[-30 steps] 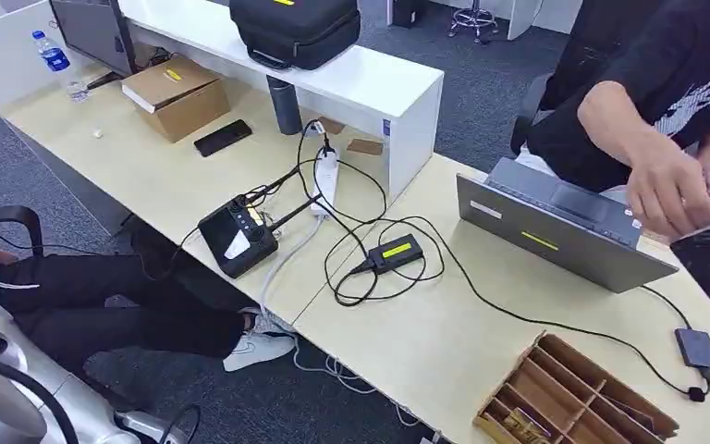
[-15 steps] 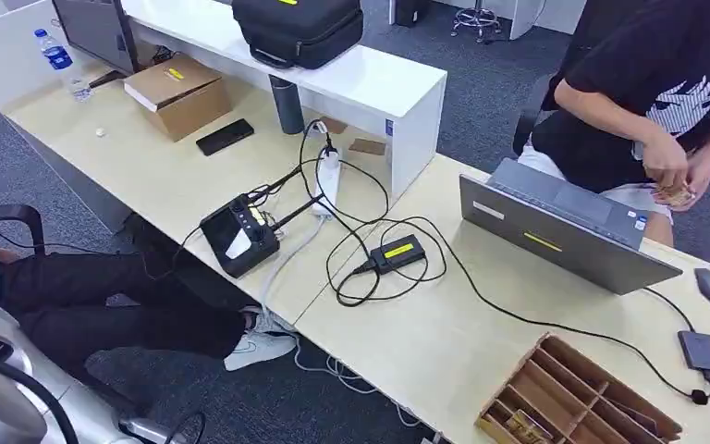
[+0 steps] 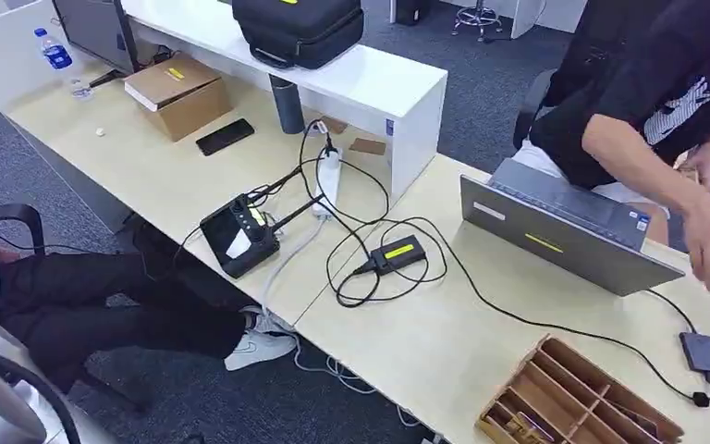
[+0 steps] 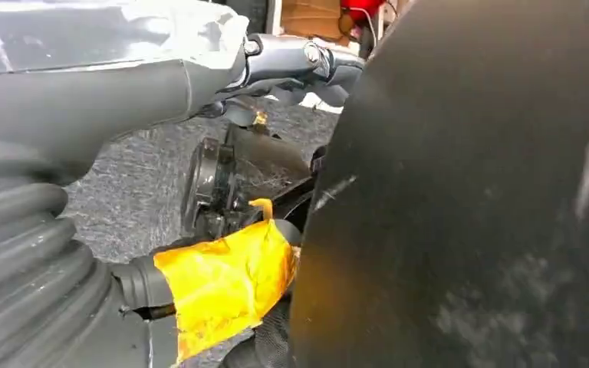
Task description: Pass the card to the sensor for recognition and then transmit it.
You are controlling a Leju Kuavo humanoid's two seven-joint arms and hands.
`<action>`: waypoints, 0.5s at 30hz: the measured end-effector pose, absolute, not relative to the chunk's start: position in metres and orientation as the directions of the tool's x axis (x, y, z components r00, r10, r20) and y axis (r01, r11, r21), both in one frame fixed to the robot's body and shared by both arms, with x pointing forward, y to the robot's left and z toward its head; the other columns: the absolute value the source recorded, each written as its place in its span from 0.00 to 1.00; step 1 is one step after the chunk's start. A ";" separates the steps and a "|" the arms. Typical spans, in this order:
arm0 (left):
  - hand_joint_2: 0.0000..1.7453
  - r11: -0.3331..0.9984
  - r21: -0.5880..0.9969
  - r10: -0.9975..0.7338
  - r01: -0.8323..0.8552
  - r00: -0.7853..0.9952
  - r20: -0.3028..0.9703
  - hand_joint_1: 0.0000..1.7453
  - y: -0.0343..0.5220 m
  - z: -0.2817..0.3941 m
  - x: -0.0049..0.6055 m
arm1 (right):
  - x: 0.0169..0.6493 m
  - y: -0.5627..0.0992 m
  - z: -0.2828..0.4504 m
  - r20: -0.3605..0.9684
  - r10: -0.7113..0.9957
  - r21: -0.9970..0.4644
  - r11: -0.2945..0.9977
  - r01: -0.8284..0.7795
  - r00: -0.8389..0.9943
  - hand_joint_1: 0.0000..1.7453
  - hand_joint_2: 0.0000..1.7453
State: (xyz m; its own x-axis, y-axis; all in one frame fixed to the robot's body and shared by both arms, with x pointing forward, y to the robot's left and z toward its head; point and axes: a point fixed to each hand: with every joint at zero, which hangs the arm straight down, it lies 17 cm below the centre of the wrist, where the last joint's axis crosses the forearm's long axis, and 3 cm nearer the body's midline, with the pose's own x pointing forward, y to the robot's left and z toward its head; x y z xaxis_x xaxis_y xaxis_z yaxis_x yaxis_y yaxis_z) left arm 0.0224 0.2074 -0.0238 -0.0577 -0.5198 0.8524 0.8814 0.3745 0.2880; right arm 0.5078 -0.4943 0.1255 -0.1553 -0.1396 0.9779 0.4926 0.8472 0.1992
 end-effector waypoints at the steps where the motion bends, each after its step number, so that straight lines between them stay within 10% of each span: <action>1: 1.00 0.377 0.294 -0.520 0.879 -0.062 0.852 0.00 0.207 -0.023 0.023 | 0.498 -0.504 0.115 0.980 -0.141 0.194 0.835 0.515 -0.140 0.00 1.00; 15: 1.00 0.313 0.355 -0.520 0.881 -0.154 0.840 0.00 0.204 -0.020 0.017 | 0.368 -0.587 -0.019 0.952 -0.304 0.162 0.611 0.775 0.041 0.00 1.00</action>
